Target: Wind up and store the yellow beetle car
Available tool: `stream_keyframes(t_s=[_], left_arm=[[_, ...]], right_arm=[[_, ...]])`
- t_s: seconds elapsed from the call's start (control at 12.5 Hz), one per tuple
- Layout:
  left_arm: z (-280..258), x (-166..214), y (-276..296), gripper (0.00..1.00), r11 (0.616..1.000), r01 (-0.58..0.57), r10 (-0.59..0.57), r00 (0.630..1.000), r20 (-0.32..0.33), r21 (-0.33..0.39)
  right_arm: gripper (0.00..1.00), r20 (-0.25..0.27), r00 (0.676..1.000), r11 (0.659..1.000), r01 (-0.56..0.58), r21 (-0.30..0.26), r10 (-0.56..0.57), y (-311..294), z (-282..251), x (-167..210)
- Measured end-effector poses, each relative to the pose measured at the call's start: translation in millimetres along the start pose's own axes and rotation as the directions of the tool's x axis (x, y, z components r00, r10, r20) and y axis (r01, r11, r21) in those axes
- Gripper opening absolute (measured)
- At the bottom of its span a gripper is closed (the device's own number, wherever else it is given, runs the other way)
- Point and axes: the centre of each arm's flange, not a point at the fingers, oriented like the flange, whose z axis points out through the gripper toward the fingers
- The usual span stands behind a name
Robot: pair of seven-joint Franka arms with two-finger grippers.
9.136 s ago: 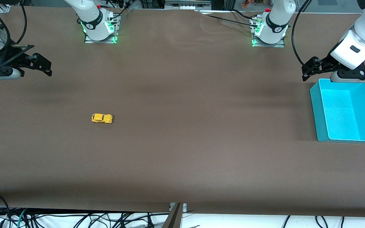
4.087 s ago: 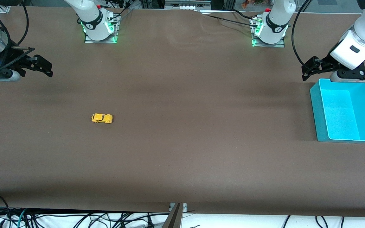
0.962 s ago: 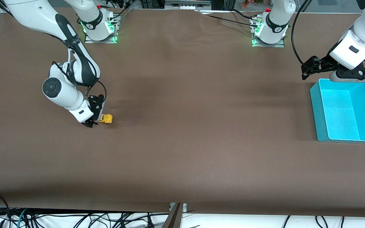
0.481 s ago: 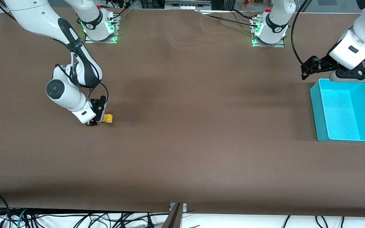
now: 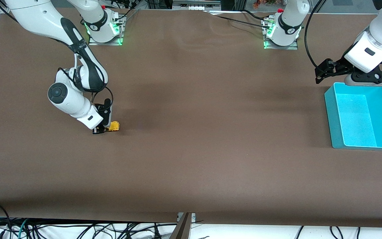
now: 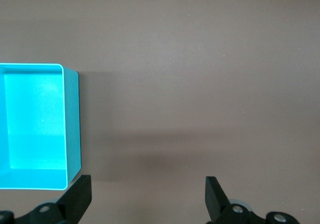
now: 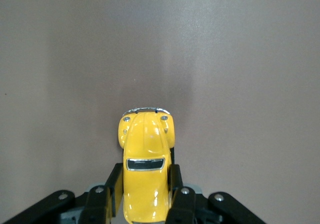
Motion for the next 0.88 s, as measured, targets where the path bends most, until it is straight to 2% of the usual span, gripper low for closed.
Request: stream_keyframes(t_s=[0.24, 0.64, 0.88], left_arm=[[0, 0, 2, 1.00, 1.000, -0.005, 0.005, 1.000, 0.000, 0.000], [0, 0, 4, 1.00, 1.000, -0.007, 0.007, 1.000, 0.000, 0.000], [0, 0, 4, 1.00, 1.000, -0.007, 0.007, 1.000, 0.000, 0.000]], right_arm=[[0.41, 0.000, 1.000, 1.000, -0.012, 0.021, 0.012, -2, 13, -10], [0.41, -0.001, 1.000, 0.999, -0.025, 0.022, 0.025, 0, 11, -34], [0.41, -0.003, 1.000, 1.000, -0.018, 0.023, 0.018, 0, 10, -62]])
